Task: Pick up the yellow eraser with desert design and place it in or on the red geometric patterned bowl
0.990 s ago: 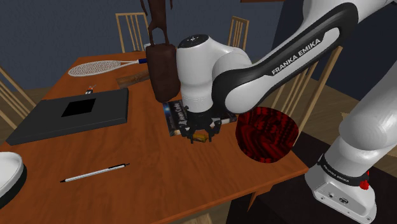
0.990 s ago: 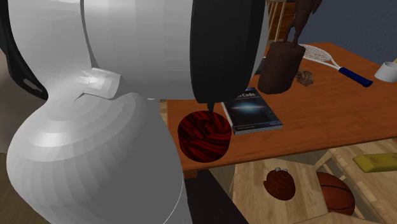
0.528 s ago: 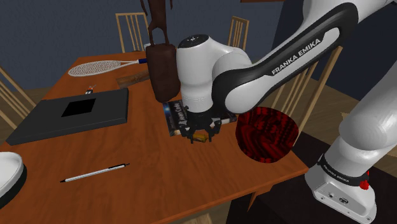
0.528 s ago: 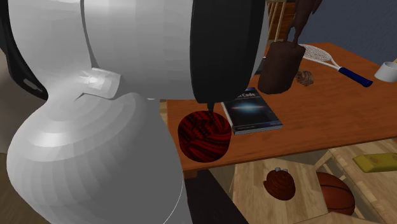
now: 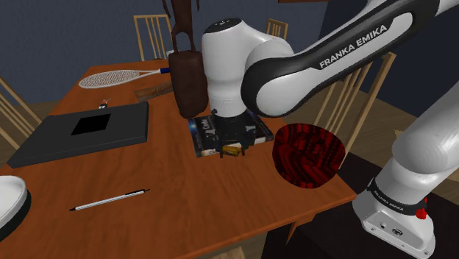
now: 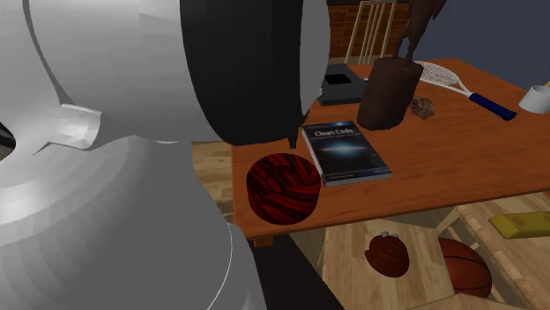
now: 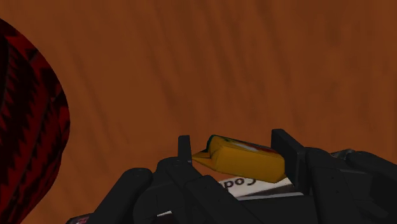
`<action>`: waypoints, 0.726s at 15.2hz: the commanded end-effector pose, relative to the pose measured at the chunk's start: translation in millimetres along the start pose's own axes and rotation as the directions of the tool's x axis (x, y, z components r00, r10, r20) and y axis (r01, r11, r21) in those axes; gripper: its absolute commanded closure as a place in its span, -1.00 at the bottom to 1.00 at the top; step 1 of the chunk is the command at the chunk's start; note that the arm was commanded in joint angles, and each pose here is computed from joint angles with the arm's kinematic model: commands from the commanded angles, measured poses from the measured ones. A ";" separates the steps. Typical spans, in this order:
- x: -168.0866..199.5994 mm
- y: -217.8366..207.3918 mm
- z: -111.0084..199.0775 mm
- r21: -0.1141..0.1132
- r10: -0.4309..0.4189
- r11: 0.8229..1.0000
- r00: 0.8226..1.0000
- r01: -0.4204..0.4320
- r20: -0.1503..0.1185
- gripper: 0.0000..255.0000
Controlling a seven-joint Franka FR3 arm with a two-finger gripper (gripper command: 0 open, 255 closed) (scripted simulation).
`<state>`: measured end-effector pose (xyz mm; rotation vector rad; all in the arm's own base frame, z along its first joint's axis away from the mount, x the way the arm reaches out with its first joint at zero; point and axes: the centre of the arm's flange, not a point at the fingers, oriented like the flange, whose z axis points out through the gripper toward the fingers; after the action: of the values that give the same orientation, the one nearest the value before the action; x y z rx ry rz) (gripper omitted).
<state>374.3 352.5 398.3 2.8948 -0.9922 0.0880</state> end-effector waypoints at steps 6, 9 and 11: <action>2.5 2.5 -37.5 0.000 0.000 1.000 1.000 0.000 0.001 1.00; 3.8 3.4 -53.2 0.000 0.000 1.000 1.000 0.000 0.001 1.00; 4.6 4.0 -63.8 0.000 0.000 1.000 1.000 0.000 0.001 1.00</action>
<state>373.2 352.9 456.8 2.8952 -0.9924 0.0877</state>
